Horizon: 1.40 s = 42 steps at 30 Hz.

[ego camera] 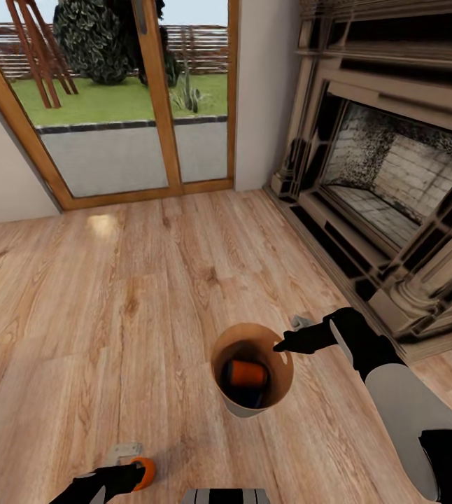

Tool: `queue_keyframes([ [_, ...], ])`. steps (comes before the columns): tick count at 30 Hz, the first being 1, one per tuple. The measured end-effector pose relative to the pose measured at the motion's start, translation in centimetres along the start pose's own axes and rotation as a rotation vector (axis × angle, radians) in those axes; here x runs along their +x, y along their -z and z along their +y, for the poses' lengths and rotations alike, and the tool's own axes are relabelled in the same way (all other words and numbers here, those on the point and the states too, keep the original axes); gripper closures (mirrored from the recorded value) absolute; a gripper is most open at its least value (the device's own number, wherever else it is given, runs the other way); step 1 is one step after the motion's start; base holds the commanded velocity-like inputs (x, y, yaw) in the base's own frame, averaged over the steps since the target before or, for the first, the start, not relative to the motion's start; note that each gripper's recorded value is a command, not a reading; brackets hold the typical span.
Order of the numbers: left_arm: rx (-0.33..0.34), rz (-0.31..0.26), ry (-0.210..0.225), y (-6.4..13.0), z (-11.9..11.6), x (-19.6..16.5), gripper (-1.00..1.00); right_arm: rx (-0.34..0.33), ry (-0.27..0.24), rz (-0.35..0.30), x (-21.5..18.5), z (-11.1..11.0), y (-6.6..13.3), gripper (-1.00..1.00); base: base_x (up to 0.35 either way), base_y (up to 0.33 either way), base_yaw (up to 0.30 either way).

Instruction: Put the three can of soda from the living room inside the tash can in the kitchen.

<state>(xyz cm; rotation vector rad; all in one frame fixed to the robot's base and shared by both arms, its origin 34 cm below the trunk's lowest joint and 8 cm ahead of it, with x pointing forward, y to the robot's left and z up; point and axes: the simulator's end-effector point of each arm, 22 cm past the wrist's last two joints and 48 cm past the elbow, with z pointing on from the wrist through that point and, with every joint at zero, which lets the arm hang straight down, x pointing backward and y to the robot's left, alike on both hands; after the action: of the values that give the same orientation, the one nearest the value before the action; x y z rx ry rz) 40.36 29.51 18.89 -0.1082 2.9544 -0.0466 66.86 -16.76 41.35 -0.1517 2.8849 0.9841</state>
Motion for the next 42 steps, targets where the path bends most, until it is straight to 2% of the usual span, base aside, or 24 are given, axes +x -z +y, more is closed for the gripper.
queue_keyframes([
  [13, 0.002, -0.001, 0.000, 0.0, 0.0, 0.0, -1.00, 0.002, 0.001, 0.000, 0.0, 0.0, -0.1, 1.00, 0.057, 0.000, 0.000],
  [24, -0.001, -0.001, -0.001, -2.3, 0.2, 1.0, -1.00, -0.003, 0.000, 0.000, 0.9, -1.3, -2.0, 1.00, 0.000, 0.000, 0.000],
  [42, 0.003, -0.001, 0.000, -2.3, 0.1, 1.0, -1.00, -0.003, 0.005, 0.001, 0.9, -1.1, -2.2, 1.00, 0.033, -0.019, 0.000],
])
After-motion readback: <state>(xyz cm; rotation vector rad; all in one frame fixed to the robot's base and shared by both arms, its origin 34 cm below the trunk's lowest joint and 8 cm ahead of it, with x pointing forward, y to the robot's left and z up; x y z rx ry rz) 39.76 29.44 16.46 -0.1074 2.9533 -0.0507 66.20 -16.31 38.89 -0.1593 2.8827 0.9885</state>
